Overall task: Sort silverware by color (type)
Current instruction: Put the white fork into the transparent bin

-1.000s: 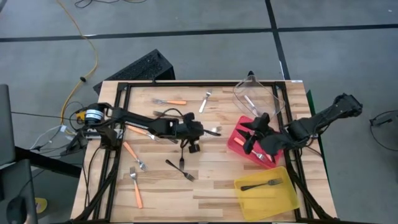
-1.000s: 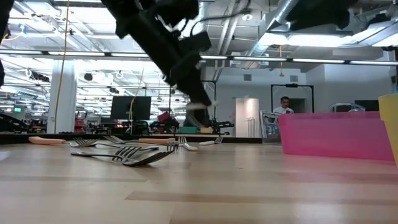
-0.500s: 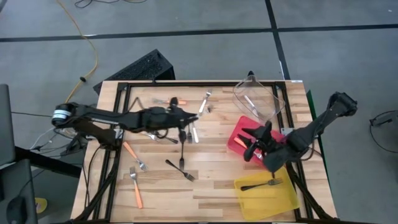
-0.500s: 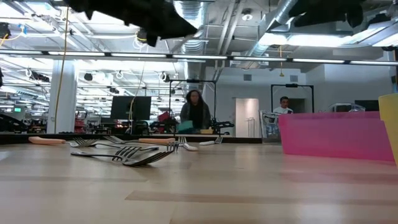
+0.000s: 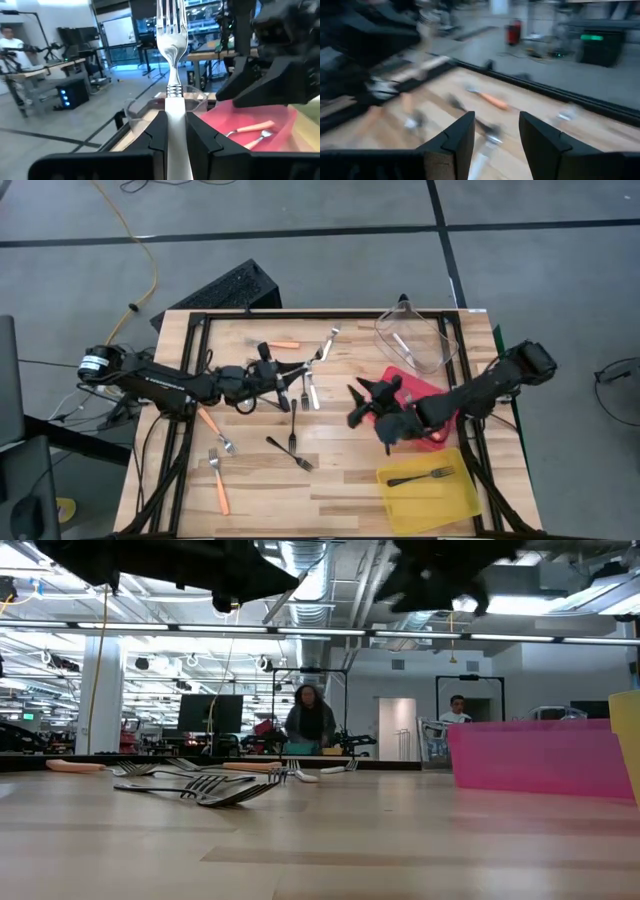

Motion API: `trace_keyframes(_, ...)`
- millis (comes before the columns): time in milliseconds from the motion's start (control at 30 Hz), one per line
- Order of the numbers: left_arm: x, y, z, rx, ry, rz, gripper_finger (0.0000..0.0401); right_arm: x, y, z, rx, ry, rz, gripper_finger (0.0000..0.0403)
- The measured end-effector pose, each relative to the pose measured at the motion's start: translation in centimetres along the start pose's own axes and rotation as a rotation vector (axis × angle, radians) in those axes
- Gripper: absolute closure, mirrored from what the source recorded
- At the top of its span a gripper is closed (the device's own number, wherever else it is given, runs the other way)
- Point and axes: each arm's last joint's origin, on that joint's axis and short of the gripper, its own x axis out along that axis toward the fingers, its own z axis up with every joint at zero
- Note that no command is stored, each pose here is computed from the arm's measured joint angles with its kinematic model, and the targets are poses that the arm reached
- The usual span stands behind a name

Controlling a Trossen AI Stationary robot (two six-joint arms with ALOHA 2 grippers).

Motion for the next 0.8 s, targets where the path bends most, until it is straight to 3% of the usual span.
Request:
trace_keyframes(167,-0.2,-0.2,0.1,0.036,0.005,0.046,0.0377,2.4,0.7,2.9,0.021,-0.084,0.241,0.0225)
trace_keyframes(300,-0.3,-0.3,0.4,0.039,-0.022,0.044,0.0377,4.2,0.0,4.3,-0.014,-0.147,0.346,0.0224)
trace_keyframes(433,-0.3,-0.3,0.7,0.052,-0.049,0.049,0.0377,5.6,-0.7,5.6,0.034,-0.194,0.470,0.0208)
trace_keyframes(800,-0.3,-0.2,1.0,0.057,-0.073,0.073,0.0374,7.3,-2.1,6.4,0.028,-0.224,0.462,0.0147)
